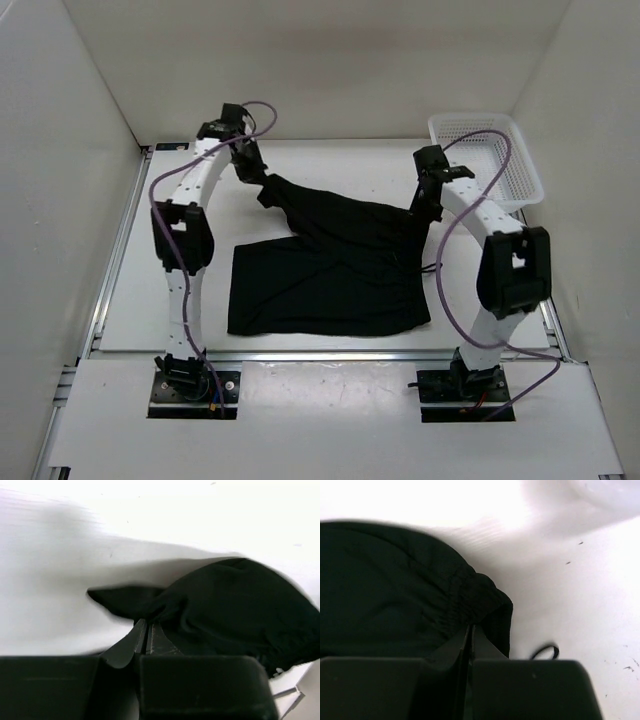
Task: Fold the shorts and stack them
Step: Flatten the shorts out
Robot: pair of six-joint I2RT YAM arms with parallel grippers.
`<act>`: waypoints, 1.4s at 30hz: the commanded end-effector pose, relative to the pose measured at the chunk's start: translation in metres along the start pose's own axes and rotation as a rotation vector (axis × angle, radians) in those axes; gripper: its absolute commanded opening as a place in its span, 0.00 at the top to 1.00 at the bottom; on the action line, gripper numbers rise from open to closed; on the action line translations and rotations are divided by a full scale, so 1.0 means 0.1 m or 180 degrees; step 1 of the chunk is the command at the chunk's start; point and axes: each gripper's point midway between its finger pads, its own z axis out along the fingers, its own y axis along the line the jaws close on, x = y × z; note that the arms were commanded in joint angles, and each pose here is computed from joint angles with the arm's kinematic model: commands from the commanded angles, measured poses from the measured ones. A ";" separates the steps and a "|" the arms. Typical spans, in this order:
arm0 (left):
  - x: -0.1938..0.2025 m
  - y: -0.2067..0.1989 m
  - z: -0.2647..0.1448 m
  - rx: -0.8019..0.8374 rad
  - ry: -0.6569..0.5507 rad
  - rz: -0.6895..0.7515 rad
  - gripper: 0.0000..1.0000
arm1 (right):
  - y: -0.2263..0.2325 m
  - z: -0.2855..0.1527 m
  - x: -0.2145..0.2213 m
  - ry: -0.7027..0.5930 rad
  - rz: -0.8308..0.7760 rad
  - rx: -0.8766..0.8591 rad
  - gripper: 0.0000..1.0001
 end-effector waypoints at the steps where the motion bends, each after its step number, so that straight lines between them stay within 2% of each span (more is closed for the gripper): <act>1: -0.38 -0.15 -1.03 0.0200 -0.0728 0.0217 0.90 | 0.22 -0.57 -0.22 -0.0549 -0.0015 -0.0422 1.00; 2: -0.32 -0.14 -1.21 0.0231 -0.0766 0.0206 0.90 | 0.28 -0.65 -0.24 -0.0643 -0.0046 -0.0537 1.00; 6: -0.14 -0.07 -1.49 0.0248 -0.0863 0.0271 0.90 | 0.41 -0.95 -0.02 -0.0788 -0.0181 -0.0807 1.00; 8: -0.14 0.03 -1.55 0.0181 -0.0990 0.0251 0.90 | 0.36 -0.85 0.16 -0.0688 -0.0258 -0.0731 1.00; 9: -0.06 0.11 -1.42 0.0106 -0.0908 0.0194 0.70 | 0.36 -0.81 0.19 -0.0684 -0.0259 -0.0727 1.00; 10: -0.08 0.18 -1.33 0.0008 -0.0880 0.0170 0.39 | 0.33 -0.74 0.25 -0.0622 -0.0278 -0.0685 1.00; 11: -0.06 0.22 -1.20 -0.0030 -0.0798 0.0152 0.16 | 0.33 -0.66 0.31 -0.0536 -0.0304 -0.0662 1.00; 12: -0.08 0.37 -0.92 -0.0157 -0.0636 0.0085 0.10 | 0.33 -0.52 0.38 -0.0426 -0.0336 -0.0587 1.00; 13: -0.03 0.43 -0.80 -0.0184 -0.0458 0.0030 0.07 | 0.34 -0.46 0.42 -0.0356 -0.0326 -0.0578 1.00; 16: 0.03 0.53 -0.54 -0.0359 -0.0243 -0.0033 0.12 | 0.37 -0.35 0.50 -0.0260 -0.0379 -0.0528 1.00; 19: 0.03 0.52 -0.48 -0.0481 -0.0256 0.0020 0.40 | 0.43 -0.40 0.46 -0.0304 -0.0390 -0.0574 1.00; 20: -0.02 0.54 -0.50 -0.0544 -0.0325 -0.0009 0.59 | 0.45 -0.42 0.43 -0.0327 -0.0383 -0.0591 1.00; 22: 0.02 0.61 -0.37 -0.0627 -0.0231 -0.0026 0.74 | 0.46 -0.41 0.41 -0.0327 -0.0383 -0.0591 1.00; 23: 0.05 0.63 -0.35 -0.0660 -0.0161 -0.0037 0.75 | 0.47 -0.38 0.44 -0.0284 -0.0394 -0.0596 1.00; 24: 0.06 0.69 -0.25 -0.0721 -0.0120 -0.0044 0.69 | 0.50 -0.41 0.40 -0.0314 -0.0385 -0.0618 1.00; 26: 0.07 0.69 -0.17 -0.0703 -0.0058 -0.0052 0.47 | 0.50 -0.38 0.41 -0.0291 -0.0392 -0.0601 1.00; 28: 0.10 0.70 -0.03 -0.0673 0.0051 -0.0068 0.38 | 0.51 -0.37 0.40 -0.0291 -0.0392 -0.0601 1.00; 32: 0.21 0.71 0.18 -0.0603 0.0248 -0.0102 0.32 | 0.53 -0.39 0.37 -0.0315 -0.0385 -0.0618 1.00; 39: 0.42 0.66 0.40 -0.0435 0.0534 -0.0135 0.34 | 0.54 -0.36 0.34 -0.0308 -0.0389 -0.0577 1.00; 40: 0.44 0.68 0.43 -0.0444 0.0563 -0.0108 0.42 | 0.56 -0.35 0.33 -0.0308 -0.0389 -0.0577 1.00; 41: 0.42 0.65 0.42 -0.0406 0.0549 -0.0104 0.55 | 0.56 -0.35 0.33 -0.0308 -0.0389 -0.0577 1.00; 42: 0.42 0.65 0.42 -0.0405 0.0549 -0.0104 0.73 | 0.57 -0.37 0.30 -0.0331 -0.0382 -0.0593 1.00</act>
